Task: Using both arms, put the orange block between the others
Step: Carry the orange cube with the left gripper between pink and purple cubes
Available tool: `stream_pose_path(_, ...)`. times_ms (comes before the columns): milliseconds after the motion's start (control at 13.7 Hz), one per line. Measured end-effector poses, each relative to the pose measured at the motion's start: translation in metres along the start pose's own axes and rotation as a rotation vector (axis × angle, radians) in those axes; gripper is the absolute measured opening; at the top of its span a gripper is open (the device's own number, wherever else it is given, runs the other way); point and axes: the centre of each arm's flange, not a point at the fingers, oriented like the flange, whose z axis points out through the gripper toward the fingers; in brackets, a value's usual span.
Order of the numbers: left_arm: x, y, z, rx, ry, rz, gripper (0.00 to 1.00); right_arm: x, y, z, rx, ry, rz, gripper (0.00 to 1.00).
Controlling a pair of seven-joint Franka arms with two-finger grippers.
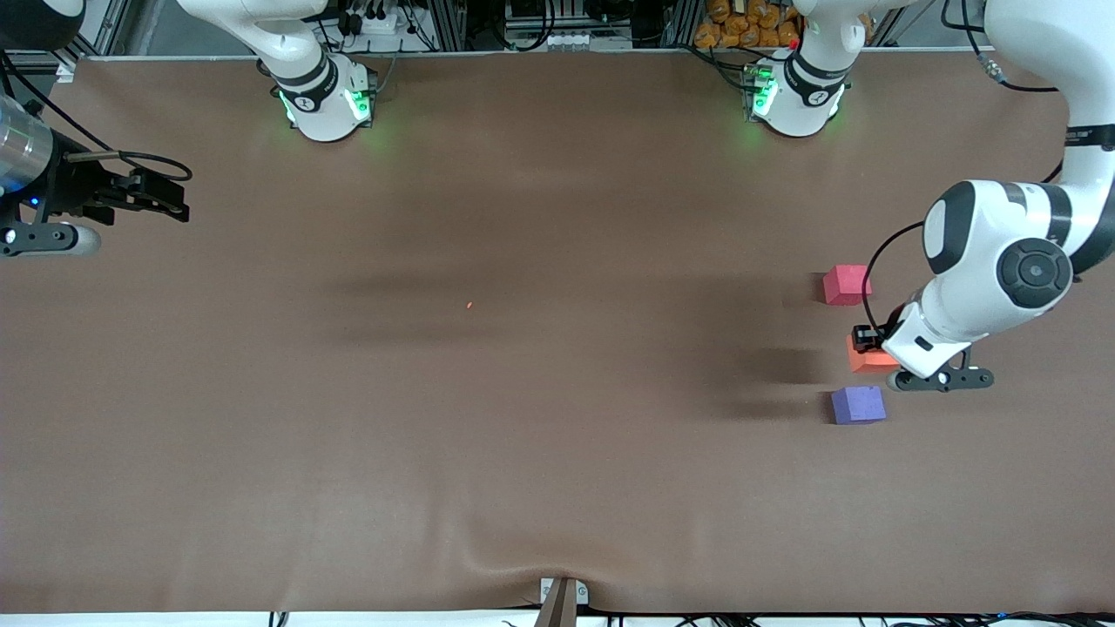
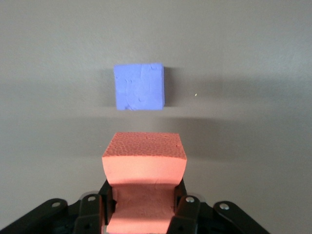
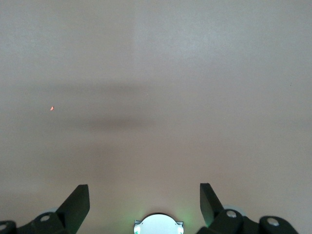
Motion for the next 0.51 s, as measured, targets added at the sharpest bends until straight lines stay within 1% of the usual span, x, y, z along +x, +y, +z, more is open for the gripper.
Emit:
stream_pose_path(219,-0.021,0.004,0.040,-0.019,0.026,0.022,0.49,0.000,0.000,0.000,0.000,-0.002,0.001,1.00)
stream_pose_path(511,-0.027,-0.026,0.070,-0.032,0.002,0.049,0.49,0.000,0.001,0.000,0.000,-0.003,0.002,1.00)
